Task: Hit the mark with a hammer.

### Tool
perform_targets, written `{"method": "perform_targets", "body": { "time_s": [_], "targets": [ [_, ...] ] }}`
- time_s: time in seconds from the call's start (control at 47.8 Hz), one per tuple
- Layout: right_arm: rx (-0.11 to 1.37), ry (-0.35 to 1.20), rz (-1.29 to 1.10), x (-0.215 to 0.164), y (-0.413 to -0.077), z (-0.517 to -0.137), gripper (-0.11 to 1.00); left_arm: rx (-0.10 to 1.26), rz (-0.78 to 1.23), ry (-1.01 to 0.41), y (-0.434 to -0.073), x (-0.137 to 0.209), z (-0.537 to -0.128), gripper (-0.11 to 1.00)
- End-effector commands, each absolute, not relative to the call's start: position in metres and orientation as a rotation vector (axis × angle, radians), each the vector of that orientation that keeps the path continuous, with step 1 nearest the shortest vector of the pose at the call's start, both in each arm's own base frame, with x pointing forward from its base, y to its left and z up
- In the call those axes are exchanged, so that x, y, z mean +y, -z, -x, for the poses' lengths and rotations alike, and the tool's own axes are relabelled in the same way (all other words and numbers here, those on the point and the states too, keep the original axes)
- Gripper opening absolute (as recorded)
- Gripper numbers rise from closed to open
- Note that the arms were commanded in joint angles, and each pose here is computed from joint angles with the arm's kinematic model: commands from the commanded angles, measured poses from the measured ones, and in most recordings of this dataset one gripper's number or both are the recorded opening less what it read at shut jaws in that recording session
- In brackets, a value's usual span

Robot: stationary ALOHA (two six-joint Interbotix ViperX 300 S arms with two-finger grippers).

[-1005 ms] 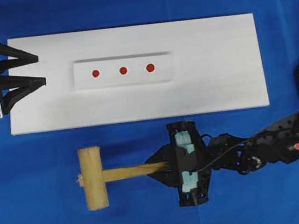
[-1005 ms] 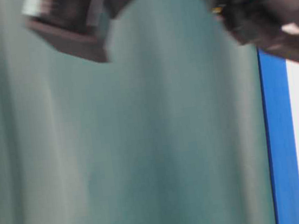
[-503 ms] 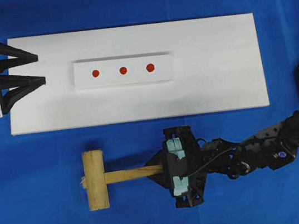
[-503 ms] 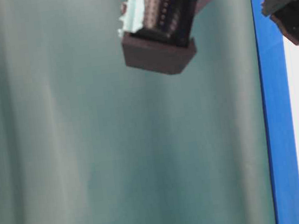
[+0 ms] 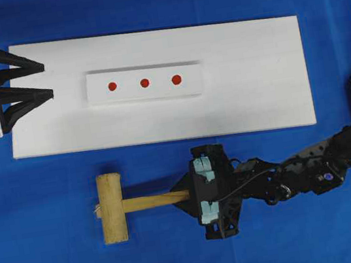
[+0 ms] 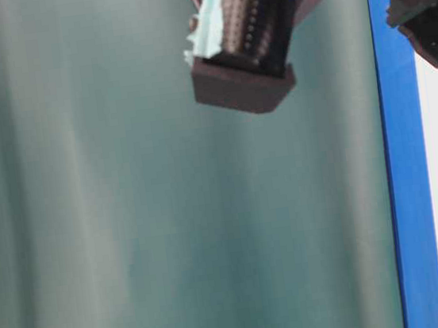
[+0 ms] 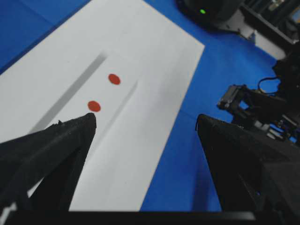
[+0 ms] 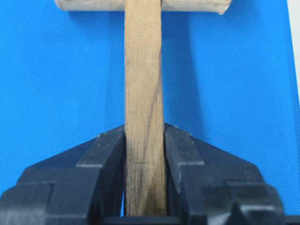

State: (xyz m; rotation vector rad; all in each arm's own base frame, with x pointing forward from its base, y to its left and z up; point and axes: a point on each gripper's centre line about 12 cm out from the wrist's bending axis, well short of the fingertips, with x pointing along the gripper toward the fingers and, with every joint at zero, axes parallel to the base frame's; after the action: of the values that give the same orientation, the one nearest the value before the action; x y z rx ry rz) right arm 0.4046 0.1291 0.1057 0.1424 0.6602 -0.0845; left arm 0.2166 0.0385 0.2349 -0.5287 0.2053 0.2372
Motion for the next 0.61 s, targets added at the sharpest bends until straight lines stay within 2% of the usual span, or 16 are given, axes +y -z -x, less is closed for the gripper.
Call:
{"method": "perform_targets", "body": {
  "time_s": [0.0,0.251,0.356,0.503,0.545,0.586],
  "targets": [
    [0.642,0.075,-0.151,0.1295,-0.1149,-0.4067,0.09,0.187,0.531,-0.238,-0.2395,0.0399,-0.2185,0.86],
    [0.662,0.055,-0.159,0.1322,-0.1121,-0.4056,0.12,0.187,0.531,-0.238,-0.2395,0.0399,-0.2185,0.86],
    [0.657,0.058,-0.159,0.1319,-0.1135,-0.4062,0.35,0.186,0.531,-0.238,-0.2396,0.0399,-0.2186,0.86],
    [0.654,0.059,-0.159,0.1319,-0.1140,-0.4067,0.81,0.185,0.530,-0.233,-0.2399,0.0388,-0.2180,0.86],
    [0.653,0.058,-0.158,0.1319,-0.1146,-0.4067,0.87,0.183,0.529,-0.231,-0.2406,0.0384,-0.2177,0.86],
    [0.647,0.056,-0.162,0.1321,-0.1178,-0.4067,0.85,0.184,0.527,-0.229,-0.2407,0.0380,-0.2176,0.86]
  ]
}}
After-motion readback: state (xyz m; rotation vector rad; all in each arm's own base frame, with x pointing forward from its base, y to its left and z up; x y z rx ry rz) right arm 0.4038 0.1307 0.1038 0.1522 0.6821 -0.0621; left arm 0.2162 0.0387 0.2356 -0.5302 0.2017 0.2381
